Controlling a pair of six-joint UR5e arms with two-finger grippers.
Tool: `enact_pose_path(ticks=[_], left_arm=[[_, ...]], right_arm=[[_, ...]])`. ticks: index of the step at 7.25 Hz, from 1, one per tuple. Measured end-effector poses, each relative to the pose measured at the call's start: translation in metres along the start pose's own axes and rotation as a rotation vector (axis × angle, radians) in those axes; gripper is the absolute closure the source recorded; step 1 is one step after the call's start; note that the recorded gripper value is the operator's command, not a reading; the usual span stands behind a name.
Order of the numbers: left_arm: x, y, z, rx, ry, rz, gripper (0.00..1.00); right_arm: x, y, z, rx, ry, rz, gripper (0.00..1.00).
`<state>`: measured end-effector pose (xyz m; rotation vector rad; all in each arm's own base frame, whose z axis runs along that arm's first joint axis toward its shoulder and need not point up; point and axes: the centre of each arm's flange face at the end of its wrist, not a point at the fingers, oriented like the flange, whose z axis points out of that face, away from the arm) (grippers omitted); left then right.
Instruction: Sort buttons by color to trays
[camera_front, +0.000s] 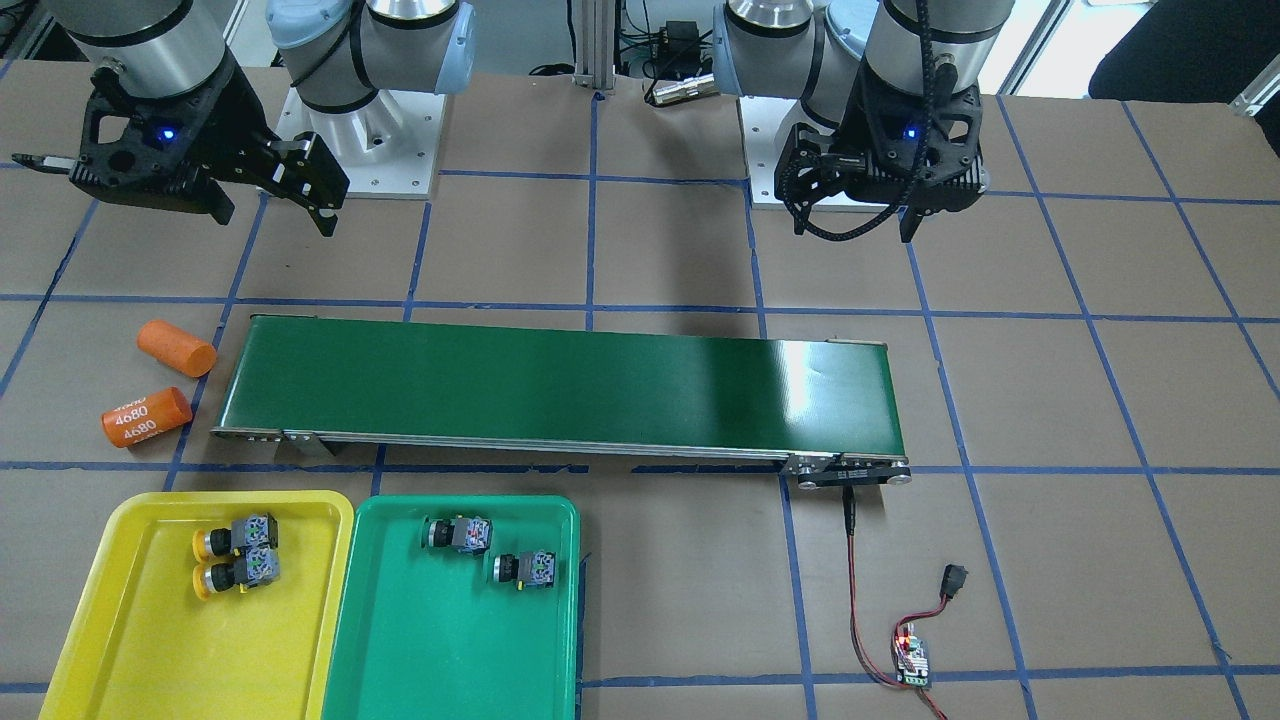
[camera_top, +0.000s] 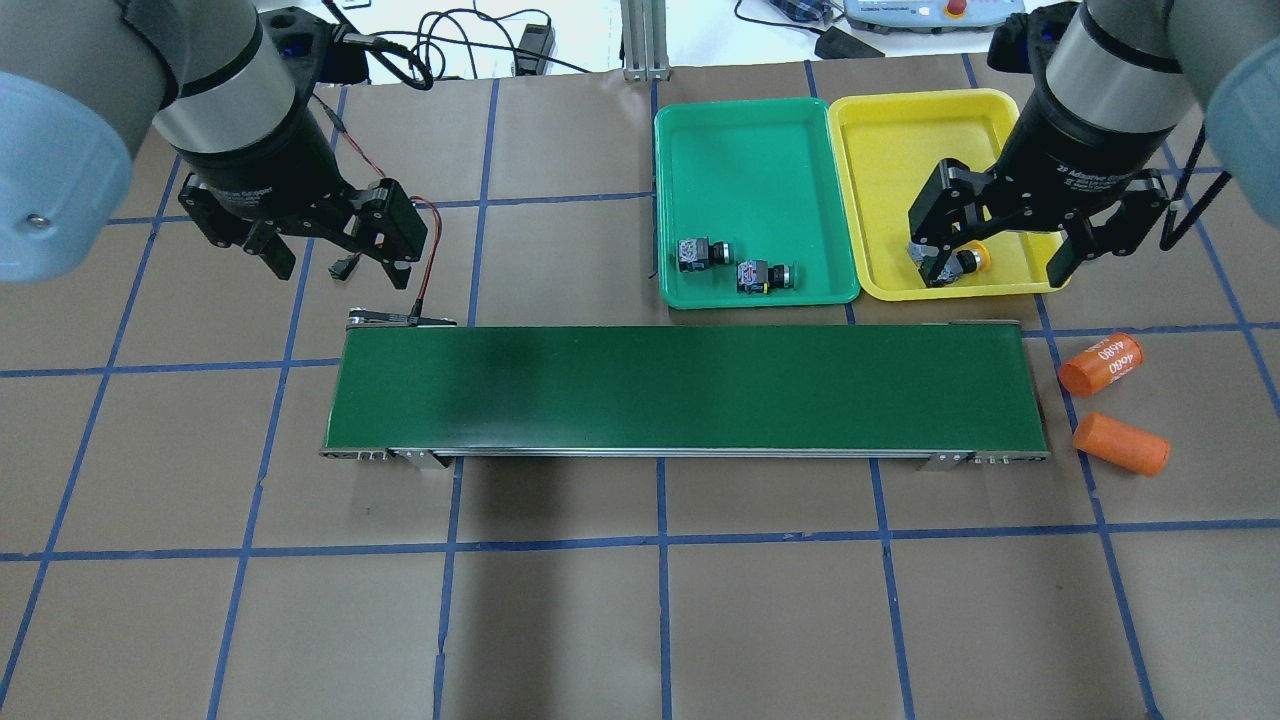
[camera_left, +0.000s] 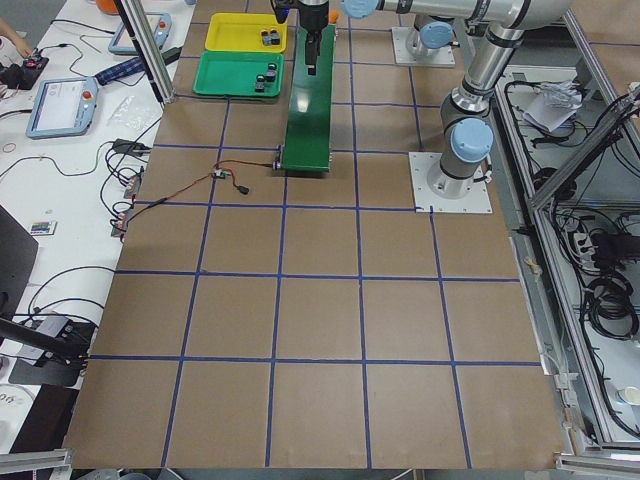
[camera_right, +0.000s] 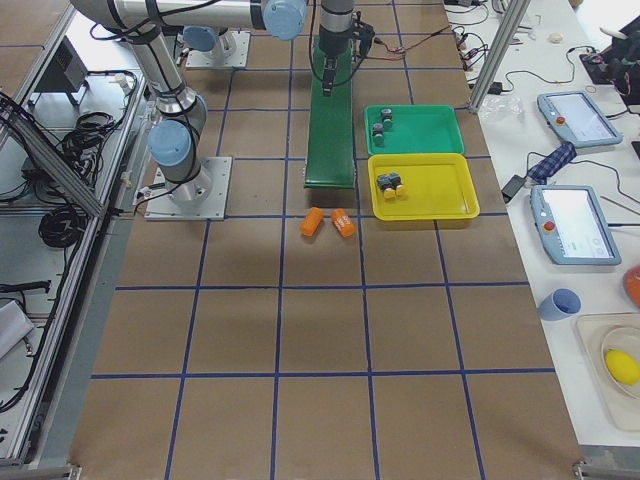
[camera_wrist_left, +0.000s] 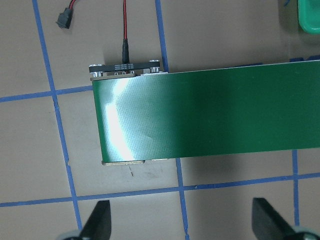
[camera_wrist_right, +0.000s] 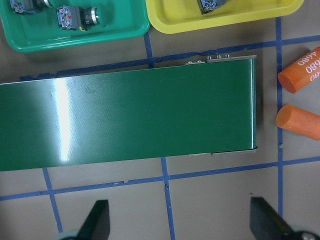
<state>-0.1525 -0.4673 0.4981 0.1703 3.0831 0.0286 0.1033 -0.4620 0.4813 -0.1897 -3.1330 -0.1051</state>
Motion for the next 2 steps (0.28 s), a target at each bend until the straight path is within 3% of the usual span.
enact_pose_path(ticks=[2], left_arm=[[0.0000, -0.0001, 0.0001, 0.000, 0.000, 0.000, 0.00]], right_arm=[[0.0016, 0.0013, 0.0001, 0.000, 0.013, 0.006, 0.00]])
